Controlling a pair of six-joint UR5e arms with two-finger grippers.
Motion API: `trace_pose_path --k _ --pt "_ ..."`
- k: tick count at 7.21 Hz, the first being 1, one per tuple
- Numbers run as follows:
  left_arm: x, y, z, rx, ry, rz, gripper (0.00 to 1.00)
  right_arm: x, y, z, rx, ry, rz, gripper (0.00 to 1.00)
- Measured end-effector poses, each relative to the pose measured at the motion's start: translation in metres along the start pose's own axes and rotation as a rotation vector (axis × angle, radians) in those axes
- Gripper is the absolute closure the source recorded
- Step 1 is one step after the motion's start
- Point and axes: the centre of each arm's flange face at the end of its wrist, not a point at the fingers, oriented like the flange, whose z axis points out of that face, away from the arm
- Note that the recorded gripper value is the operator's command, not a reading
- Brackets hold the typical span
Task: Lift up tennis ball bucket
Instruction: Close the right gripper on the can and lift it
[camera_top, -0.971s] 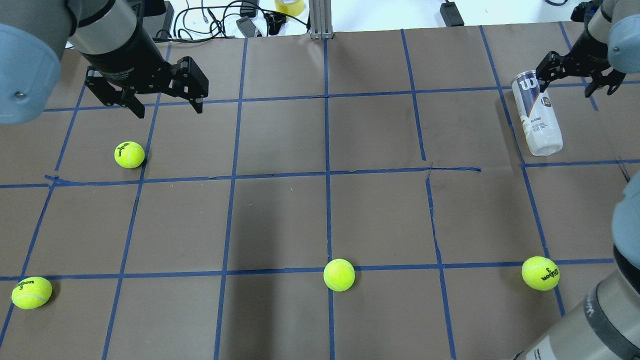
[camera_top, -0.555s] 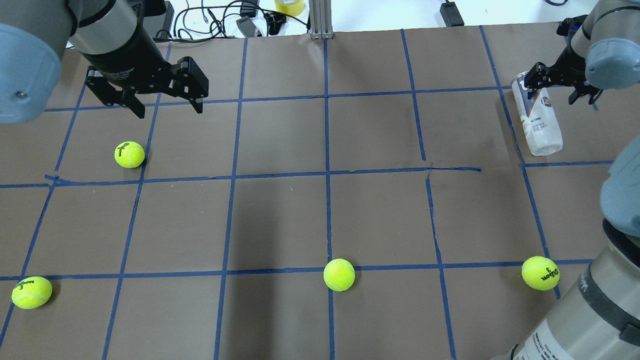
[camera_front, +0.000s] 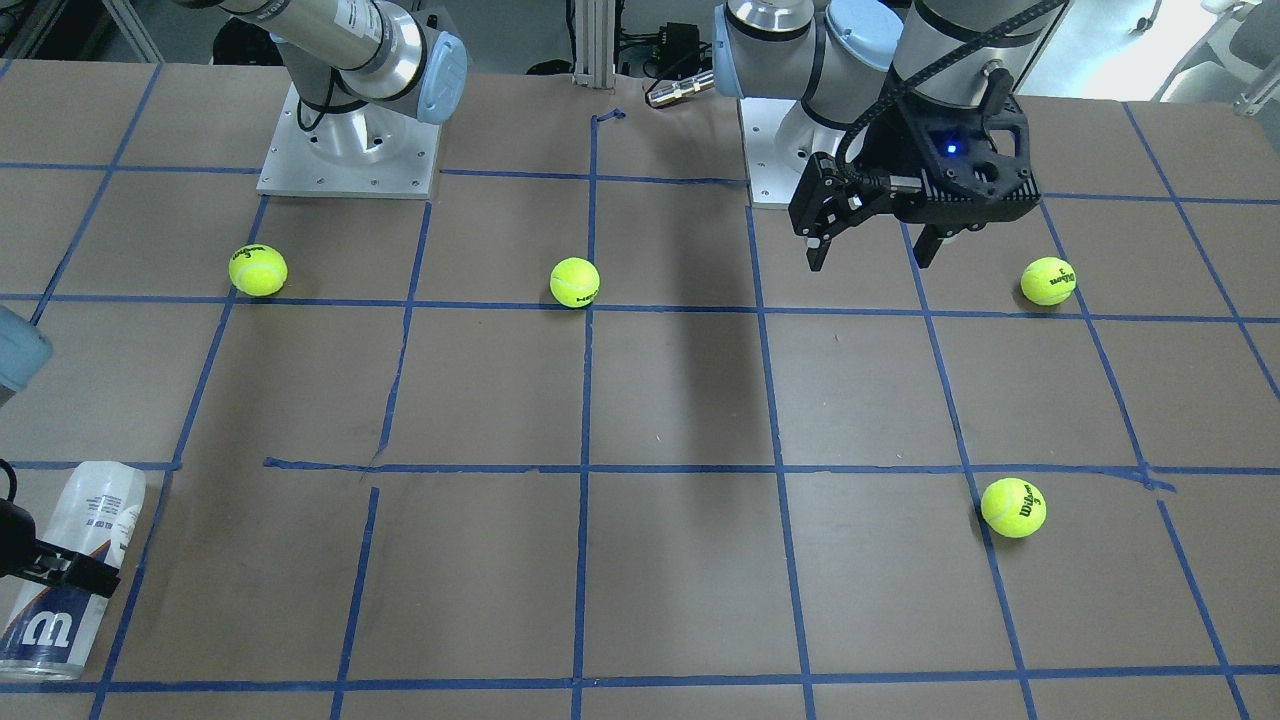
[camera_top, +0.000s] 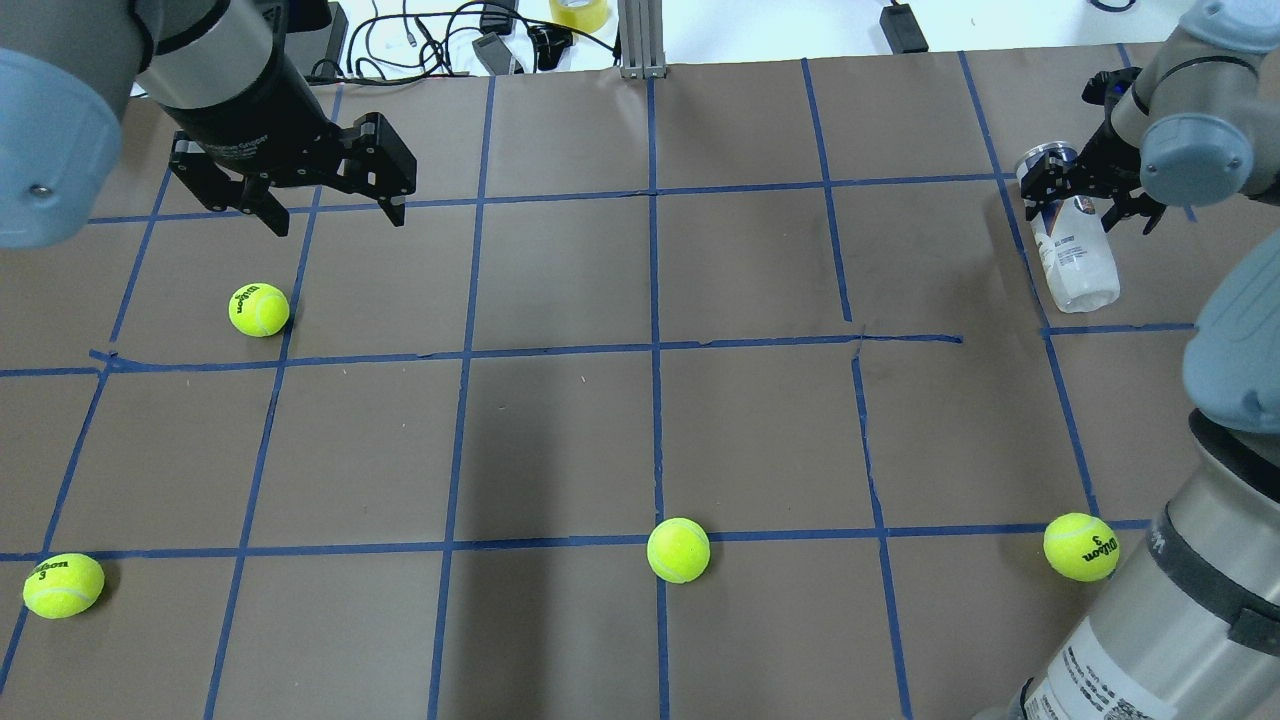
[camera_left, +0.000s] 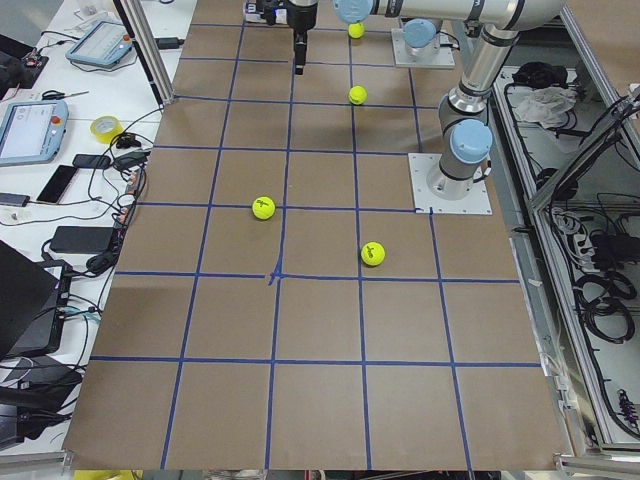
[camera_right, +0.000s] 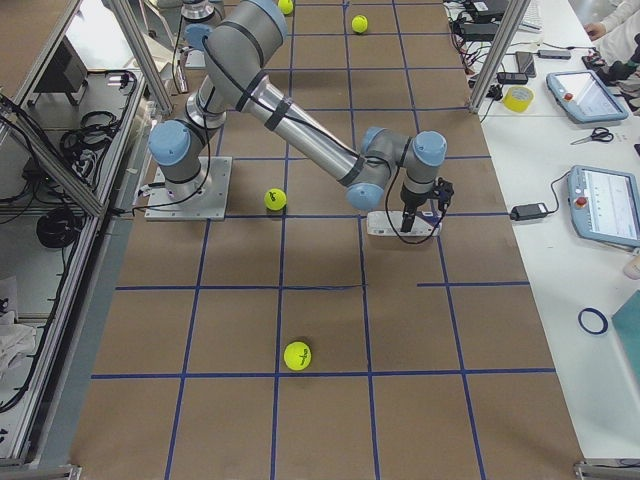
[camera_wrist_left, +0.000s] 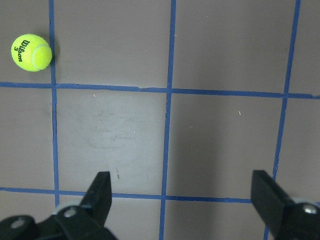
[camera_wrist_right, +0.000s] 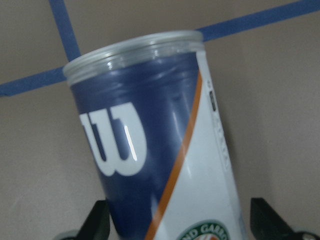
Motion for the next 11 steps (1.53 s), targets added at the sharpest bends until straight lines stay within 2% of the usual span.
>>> trace_pose_path --k 3,4,5,6,11 --pt "0.000 0.000 0.000 0.000 0.001 -0.001 0.00 -0.001 -0.001 0.011 0.010 -0.008 -0.076 0.00" --pt "0.000 0.000 0.000 0.000 0.001 -0.001 0.00 -0.001 -0.001 0.015 0.005 -0.011 -0.092 0.11" --pt "0.000 0.000 0.000 0.000 0.001 -0.001 0.00 -0.001 0.000 0.017 0.002 -0.013 -0.117 0.12" --pt "-0.001 0.000 0.000 0.000 0.001 -0.001 0.00 -0.001 0.000 0.019 0.001 -0.014 -0.158 0.20" --pt "-0.004 -0.001 -0.001 0.002 0.000 -0.009 0.00 -0.006 -0.002 0.011 0.014 -0.011 -0.248 0.21"
